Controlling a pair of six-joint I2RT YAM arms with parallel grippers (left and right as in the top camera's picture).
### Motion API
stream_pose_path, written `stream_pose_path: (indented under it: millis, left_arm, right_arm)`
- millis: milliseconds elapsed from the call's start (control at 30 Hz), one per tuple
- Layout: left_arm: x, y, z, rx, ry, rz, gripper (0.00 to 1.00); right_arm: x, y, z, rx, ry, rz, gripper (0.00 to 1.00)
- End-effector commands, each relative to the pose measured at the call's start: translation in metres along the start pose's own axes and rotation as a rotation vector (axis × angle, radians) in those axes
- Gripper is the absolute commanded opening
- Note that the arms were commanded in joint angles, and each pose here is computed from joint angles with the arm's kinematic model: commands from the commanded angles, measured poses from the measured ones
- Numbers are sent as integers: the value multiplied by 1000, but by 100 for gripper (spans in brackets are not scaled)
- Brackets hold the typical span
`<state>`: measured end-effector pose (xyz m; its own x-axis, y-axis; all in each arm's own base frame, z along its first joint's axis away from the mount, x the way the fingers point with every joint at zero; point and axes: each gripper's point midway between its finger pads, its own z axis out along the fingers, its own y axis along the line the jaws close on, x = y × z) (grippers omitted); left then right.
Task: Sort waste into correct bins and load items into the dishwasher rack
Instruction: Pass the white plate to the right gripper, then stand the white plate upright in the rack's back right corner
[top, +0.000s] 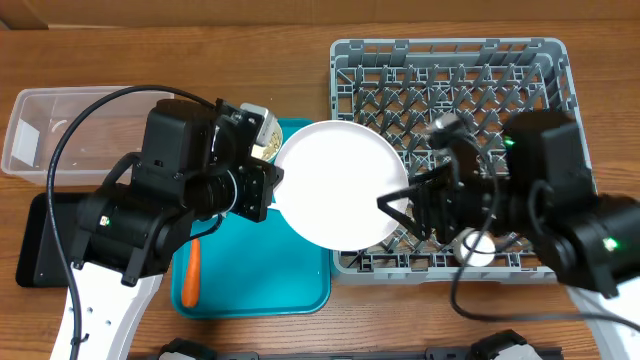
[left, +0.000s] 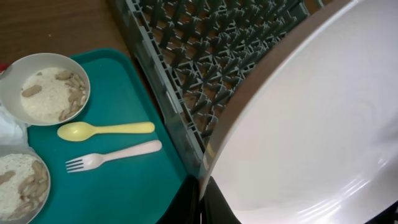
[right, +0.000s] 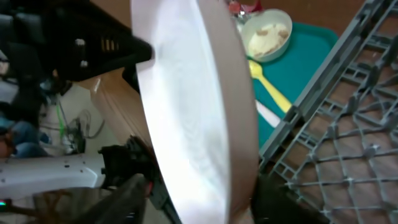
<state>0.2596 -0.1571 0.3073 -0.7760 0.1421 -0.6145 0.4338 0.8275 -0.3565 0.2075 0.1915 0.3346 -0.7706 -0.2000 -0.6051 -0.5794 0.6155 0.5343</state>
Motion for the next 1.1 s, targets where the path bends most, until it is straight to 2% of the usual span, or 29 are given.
stream_pose_path:
  millis: [0,67,167,200,233,267,300,333,533,600,700,900,1067]
  left_arm:
    - [-8,-14,-7,60,-32,-11,4]
    - [-8,-17,-7,78,-31,-10,4]
    - [-6,-16,-7,73,-23,-15,6]
    - [-4,-14,-7,65,-18,-17,22]
    - [-2,-10,-7,43,-9,-22,50]
    - [0,-7,-7,23,-3,-24,72]
    - [3,-3,-7,3,8,-23,89]
    - [6,0,-7,-18,18,-21,96]
    - [20,10,-10,-76,72,-39,98]
    - [23,9,-13,-78,83,-44,97]
    - [24,8,-16,-77,88,-45,98]
    - [23,8,-15,-78,85,-39,99]
    - [23,8,-15,-76,84,-32,100]
  right_arm:
    - [-2,6,7,-28,20,-24,44]
    - [-3,-1,11,-3,26,-17,31]
    - [-7,-14,11,73,11,-20,19]
    - [-9,-20,8,113,0,-11,14]
    - [-11,-29,3,174,-22,22,13]
    - [-14,-37,-2,220,-42,55,12]
    - [-16,-46,-9,279,-71,95,12]
    - [-19,-57,-19,344,-102,136,12]
    - [-27,-127,-88,701,-290,314,10]
    - [-23,-154,-111,848,-319,363,5]
    - [-16,-185,-137,1034,-323,410,4]
    - [-8,-235,-144,1255,-198,430,4]
    - [-11,-275,-128,1336,1,300,4]
